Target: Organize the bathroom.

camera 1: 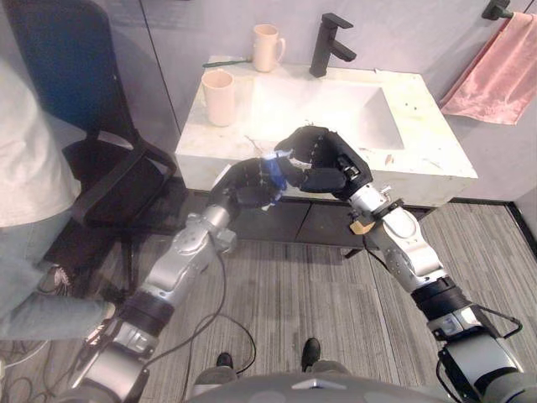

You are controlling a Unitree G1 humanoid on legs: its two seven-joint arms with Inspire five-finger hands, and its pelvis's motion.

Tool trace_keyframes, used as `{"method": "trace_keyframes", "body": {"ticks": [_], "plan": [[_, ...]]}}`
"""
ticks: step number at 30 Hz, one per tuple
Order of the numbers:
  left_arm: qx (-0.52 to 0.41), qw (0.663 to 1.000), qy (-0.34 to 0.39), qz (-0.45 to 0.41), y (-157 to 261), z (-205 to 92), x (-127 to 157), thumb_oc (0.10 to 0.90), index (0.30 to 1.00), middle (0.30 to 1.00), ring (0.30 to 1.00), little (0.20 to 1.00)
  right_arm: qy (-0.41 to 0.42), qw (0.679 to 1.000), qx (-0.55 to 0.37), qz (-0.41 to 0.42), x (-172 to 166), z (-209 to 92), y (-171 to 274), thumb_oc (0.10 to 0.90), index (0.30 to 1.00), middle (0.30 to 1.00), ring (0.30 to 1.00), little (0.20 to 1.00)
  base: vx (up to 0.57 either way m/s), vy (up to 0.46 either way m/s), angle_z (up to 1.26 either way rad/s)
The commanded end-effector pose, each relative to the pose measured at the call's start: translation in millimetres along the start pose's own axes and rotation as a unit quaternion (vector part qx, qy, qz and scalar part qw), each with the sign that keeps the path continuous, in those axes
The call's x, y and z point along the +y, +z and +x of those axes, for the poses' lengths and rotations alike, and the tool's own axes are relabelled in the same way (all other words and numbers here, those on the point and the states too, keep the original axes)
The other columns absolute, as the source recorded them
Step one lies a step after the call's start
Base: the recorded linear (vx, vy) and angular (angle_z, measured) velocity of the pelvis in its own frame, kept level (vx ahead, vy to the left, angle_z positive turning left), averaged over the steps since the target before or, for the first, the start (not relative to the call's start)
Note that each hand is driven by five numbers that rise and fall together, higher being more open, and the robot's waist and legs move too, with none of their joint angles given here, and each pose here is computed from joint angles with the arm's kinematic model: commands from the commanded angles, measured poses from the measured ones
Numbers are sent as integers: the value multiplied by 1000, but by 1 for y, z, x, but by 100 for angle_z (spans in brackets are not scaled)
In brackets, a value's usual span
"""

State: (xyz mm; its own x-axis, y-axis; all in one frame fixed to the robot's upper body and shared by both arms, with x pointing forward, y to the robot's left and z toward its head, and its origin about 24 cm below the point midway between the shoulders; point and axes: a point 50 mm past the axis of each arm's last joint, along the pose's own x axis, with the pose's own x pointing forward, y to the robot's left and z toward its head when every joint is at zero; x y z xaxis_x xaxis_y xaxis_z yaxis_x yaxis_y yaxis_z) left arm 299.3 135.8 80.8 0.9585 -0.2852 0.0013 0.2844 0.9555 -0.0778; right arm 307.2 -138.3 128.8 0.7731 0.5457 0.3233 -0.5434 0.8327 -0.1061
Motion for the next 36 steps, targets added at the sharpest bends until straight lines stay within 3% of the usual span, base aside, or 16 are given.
{"method": "trace_keyframes", "body": {"ticks": [1, 7, 13, 23, 30, 36], "plan": [[-135, 990, 15, 25, 59, 24, -5, 800, 900, 900, 900, 900, -23, 969, -231, -78, -16, 22, 93, 400, 300, 300, 300, 300, -6, 56, 0], [-130, 989, 53, 37, 47, 5, 5, 800, 900, 900, 900, 900, -122, 929, -323, -130, -34, 9, 132, 400, 300, 300, 300, 300, -9, 61, 2], [-108, 991, 40, 64, 36, -7, 5, 800, 900, 900, 900, 900, -195, 896, -366, -157, -46, -2, 151, 400, 300, 300, 300, 300, -13, 51, 4], [-40, 993, -37, 102, 11, -27, 1, 800, 900, 900, 900, 900, -379, 764, -463, -241, -76, -26, 185, 400, 300, 300, 300, 300, 8, 64, 18], [-9, 993, -90, 80, -4, -39, -8, 800, 900, 900, 900, 900, -426, 710, -477, -295, -81, -29, 191, 400, 300, 300, 300, 300, 247, -103, 44], [14, 993, -103, 51, -17, -52, -9, 800, 900, 900, 900, 900, -426, 696, -473, -332, -85, -27, 201, 400, 300, 300, 300, 300, 248, -134, 75]]}}
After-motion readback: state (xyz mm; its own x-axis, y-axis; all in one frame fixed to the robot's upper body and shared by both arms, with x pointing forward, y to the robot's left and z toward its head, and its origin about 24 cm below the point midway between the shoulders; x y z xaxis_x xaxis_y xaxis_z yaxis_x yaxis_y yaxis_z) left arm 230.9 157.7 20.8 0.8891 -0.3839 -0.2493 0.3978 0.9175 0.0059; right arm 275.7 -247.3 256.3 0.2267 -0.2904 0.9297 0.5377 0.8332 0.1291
